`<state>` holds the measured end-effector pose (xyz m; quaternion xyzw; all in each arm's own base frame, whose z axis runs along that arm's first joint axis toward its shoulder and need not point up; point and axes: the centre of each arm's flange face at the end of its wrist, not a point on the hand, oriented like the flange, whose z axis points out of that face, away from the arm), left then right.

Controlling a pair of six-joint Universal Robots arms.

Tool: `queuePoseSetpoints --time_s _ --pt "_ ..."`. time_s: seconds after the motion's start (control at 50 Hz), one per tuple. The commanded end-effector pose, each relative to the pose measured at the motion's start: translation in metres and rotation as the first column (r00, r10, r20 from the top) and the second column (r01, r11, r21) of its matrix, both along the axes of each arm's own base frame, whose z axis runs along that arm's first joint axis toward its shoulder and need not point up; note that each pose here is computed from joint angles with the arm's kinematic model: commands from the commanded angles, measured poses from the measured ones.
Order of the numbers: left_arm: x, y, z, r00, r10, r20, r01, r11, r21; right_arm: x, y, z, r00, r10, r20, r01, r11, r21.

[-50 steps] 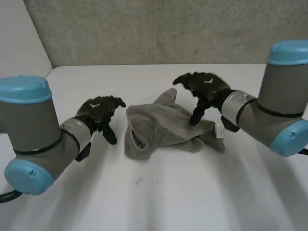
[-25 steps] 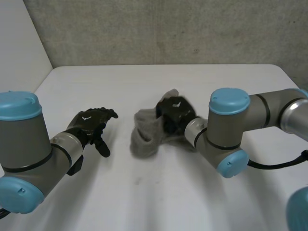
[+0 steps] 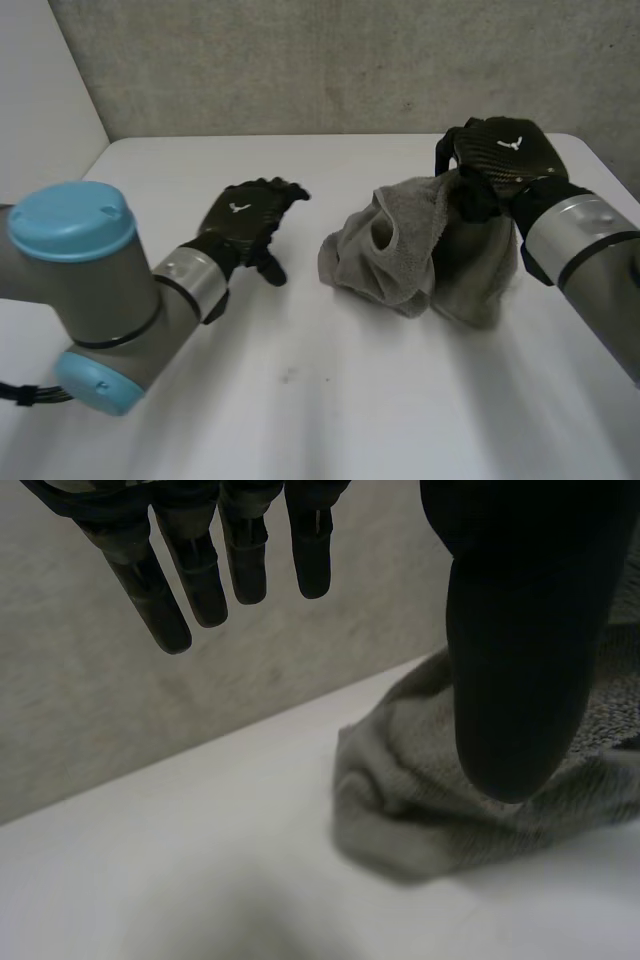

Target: Fold the towel.

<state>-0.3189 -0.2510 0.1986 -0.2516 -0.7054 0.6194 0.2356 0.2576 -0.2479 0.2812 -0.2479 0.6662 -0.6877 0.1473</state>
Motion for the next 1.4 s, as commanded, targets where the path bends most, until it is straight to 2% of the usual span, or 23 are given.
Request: queuePoseSetpoints --time_s 0.02,0.24,0.38,0.46,0.5,0.54,0.56,0.58,0.6,0.62,0.64,0.66,0.7,0.82,0.86,0.96,1.0,1.02,1.04,1.08,1.12,1.24,1.4 --pt "-0.028 0.006 -0.012 0.995 -0.073 -0.069 0.074 0.997 0.010 -0.005 0.013 0.017 1.000 0.004 0.019 -0.003 0.999 -0.048" --pt "-0.064 0.001 -0.041 0.988 -0.139 -0.068 0.142 0.989 0.031 -0.013 0.039 0.022 1.000 0.016 0.010 -0.015 0.999 -0.031" --pt "-0.080 0.015 -0.058 0.951 -0.300 -0.074 0.305 0.950 0.072 -0.018 0.037 0.028 1.000 0.002 0.016 -0.001 0.999 -0.045" --pt "-0.081 0.016 -0.058 0.945 -0.319 -0.070 0.324 0.944 0.066 -0.025 0.027 0.030 0.999 -0.034 0.019 0.035 0.998 -0.059" --pt "-0.079 0.009 -0.053 0.953 -0.293 -0.072 0.297 0.954 0.048 -0.026 0.024 0.032 0.999 -0.043 0.022 0.045 0.997 -0.068" --pt "-0.067 -0.021 -0.030 0.988 -0.121 -0.092 0.119 0.993 -0.022 -0.027 0.020 0.034 0.998 -0.049 0.028 0.051 0.996 -0.077" --pt "-0.067 -0.021 -0.030 0.989 -0.120 -0.092 0.118 0.993 -0.022 -0.027 0.012 0.036 0.998 -0.058 0.036 0.061 0.993 -0.098" --pt "-0.052 -0.043 -0.007 0.993 0.017 -0.120 -0.026 0.997 -0.075 -0.025 0.002 0.034 0.997 -0.061 0.044 0.066 0.991 -0.116" --pt "-0.033 -0.064 0.017 0.975 0.153 -0.161 -0.174 0.977 -0.123 -0.025 0.001 0.034 0.997 -0.061 0.044 0.066 0.991 -0.116" --pt "-0.033 -0.064 0.018 0.975 0.154 -0.161 -0.175 0.977 -0.124 -0.021 -0.009 0.030 0.997 -0.059 0.055 0.066 0.988 -0.139" --pt "-0.017 -0.077 0.042 0.945 0.250 -0.211 -0.286 0.945 -0.162 -0.021 -0.009 0.030 0.997 -0.059 0.055 0.066 0.988 -0.139" --pt "-0.017 -0.077 0.043 0.945 0.251 -0.211 -0.287 0.944 -0.163 -0.017 -0.018 0.030 0.996 -0.057 0.075 0.069 0.981 -0.182" --pt "-0.001 -0.079 0.092 0.899 0.307 -0.313 -0.385 0.895 -0.227 -0.015 -0.026 0.034 0.993 -0.052 0.110 0.077 0.968 -0.239" --pt "0.008 -0.052 0.133 0.889 0.269 -0.371 -0.381 0.884 -0.272 -0.010 -0.042 0.043 0.961 0.026 0.276 0.104 0.890 -0.444" --pt "0.009 -0.023 0.119 0.913 0.259 -0.316 -0.341 0.909 -0.238 -0.008 -0.043 0.037 0.958 0.039 0.285 0.097 0.889 -0.448" --pt "0.014 0.028 0.061 0.957 0.238 -0.168 -0.259 0.958 -0.120 -0.002 -0.035 -0.009 0.980 0.008 0.196 0.043 0.967 -0.251" --pt "0.019 0.041 0.039 0.965 0.237 -0.109 -0.246 0.967 -0.074 -0.005 -0.026 -0.044 0.998 -0.023 0.054 0.024 1.000 -0.019" --pt "0.026 0.050 0.019 0.969 0.242 -0.051 -0.243 0.969 -0.030 -0.005 -0.026 -0.044 0.998 -0.023 0.053 0.024 1.000 -0.018" --pt "0.026 0.050 0.019 0.969 0.242 -0.051 -0.243 0.969 -0.030 -0.006 -0.021 -0.059 0.999 -0.022 -0.040 0.025 0.997 0.080" --pt "0.036 0.067 -0.011 0.971 0.229 0.072 -0.232 0.972 0.031 -0.008 -0.015 -0.071 0.990 -0.005 -0.137 0.025 0.989 0.149" --pt "0.040 0.075 -0.020 0.968 0.215 0.130 -0.223 0.973 0.051 -0.014 -0.002 -0.084 0.951 0.047 -0.307 0.023 0.975 0.223" --pt "0.045 0.096 -0.037 0.951 0.153 0.269 -0.197 0.970 0.145 -0.016 0.005 -0.092 0.915 0.080 -0.395 0.013 0.974 0.226" --pt "0.044 0.091 -0.019 0.953 0.163 0.254 -0.201 0.971 0.132 -0.020 0.004 -0.077 0.921 0.046 -0.387 0.032 0.981 0.193"
